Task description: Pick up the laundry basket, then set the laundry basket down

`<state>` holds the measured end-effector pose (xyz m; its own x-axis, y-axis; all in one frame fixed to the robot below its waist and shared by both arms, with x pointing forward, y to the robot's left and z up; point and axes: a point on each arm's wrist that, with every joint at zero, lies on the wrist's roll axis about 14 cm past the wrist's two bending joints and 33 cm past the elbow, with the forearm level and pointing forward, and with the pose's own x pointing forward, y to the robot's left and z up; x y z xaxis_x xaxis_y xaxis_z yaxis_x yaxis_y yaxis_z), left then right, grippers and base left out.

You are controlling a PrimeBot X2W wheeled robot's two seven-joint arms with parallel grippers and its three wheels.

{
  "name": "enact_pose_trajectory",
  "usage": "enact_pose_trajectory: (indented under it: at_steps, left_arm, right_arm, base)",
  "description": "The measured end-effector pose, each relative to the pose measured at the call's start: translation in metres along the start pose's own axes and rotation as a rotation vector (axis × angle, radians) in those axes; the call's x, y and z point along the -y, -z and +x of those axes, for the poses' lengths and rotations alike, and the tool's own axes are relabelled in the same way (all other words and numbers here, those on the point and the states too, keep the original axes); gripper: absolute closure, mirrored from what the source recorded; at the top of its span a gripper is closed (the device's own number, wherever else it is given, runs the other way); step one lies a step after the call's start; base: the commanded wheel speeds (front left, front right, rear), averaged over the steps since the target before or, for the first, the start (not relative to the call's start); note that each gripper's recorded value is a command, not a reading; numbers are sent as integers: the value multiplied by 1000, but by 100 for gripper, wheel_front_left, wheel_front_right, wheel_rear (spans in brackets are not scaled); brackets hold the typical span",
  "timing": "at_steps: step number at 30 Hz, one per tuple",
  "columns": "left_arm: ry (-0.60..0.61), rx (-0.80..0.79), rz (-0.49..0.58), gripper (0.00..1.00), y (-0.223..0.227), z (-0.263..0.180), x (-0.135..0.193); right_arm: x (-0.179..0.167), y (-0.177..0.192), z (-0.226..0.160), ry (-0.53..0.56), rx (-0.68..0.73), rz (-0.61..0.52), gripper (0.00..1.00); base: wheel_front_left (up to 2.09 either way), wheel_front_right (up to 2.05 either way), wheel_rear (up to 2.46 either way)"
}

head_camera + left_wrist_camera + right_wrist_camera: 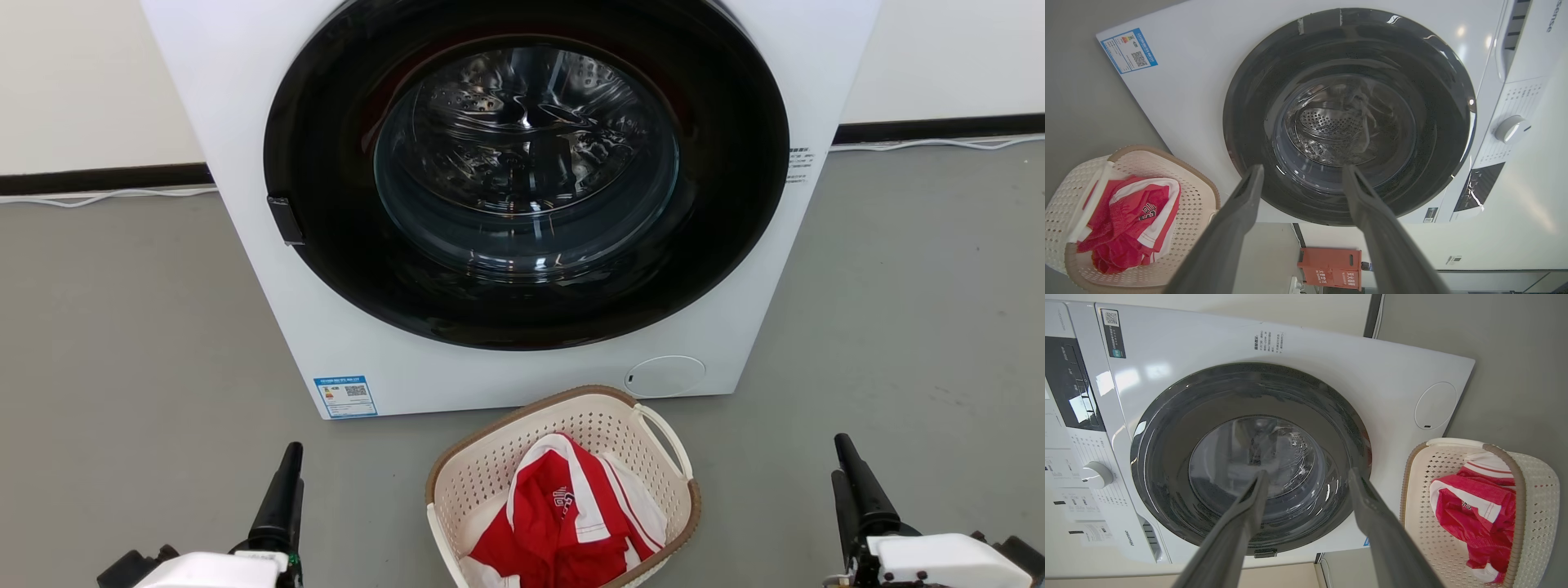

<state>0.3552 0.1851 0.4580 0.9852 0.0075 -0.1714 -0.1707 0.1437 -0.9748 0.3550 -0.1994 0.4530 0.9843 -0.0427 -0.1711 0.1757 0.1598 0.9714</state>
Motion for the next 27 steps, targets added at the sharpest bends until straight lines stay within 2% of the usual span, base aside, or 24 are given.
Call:
enact_pose_trajectory:
  at_steps: [27]
  left_arm:
    - [37,-6,480,0,14,-3,16]
  right_arm:
    - [-15,6,-4,-52,9,-372,0]
  base:
    - [0,0,0]
